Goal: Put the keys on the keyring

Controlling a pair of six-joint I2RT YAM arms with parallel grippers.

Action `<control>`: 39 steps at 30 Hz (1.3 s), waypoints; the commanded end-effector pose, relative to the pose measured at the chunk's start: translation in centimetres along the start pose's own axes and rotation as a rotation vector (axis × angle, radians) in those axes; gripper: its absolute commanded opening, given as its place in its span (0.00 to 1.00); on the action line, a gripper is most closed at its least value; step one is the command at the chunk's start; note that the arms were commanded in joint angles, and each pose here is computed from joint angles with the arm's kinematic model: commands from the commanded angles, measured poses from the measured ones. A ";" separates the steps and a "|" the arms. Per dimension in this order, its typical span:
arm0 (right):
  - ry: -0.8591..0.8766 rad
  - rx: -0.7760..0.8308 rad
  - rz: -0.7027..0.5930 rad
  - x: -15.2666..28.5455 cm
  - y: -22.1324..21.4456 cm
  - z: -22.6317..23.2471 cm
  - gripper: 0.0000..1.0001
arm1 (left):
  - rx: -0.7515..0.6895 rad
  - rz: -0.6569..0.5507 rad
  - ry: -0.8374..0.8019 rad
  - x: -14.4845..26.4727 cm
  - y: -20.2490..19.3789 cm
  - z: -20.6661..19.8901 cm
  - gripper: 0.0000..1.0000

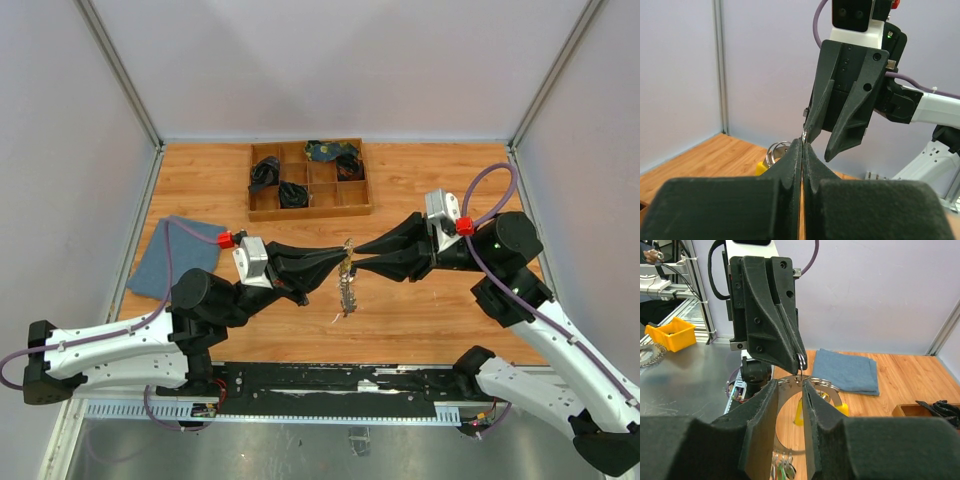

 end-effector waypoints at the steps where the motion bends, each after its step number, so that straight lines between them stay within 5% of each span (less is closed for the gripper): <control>1: 0.011 0.060 -0.051 -0.3 1.9 0.2 0.26 | 0.017 -0.084 -0.027 -0.1 2.7 -0.5 0.00; 18: 0.051 0.044 -0.051 -1.5 1.5 0.4 0.15 | 0.006 -0.070 -0.034 -0.2 2.4 -0.6 0.01; 39: -0.011 0.102 -0.083 -1.2 2.6 -0.1 0.23 | 0.008 -0.066 -0.032 0.2 2.3 -0.5 0.01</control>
Point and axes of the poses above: each gripper's point midway between its finger pads, its own x axis back along the fingers, its own z axis along the line the jaws close on, y = z × x, the point moved 4 cm from there along x, back along the fingers, and after that the axes turned 7 degrees about x, right-handed, at the moved point
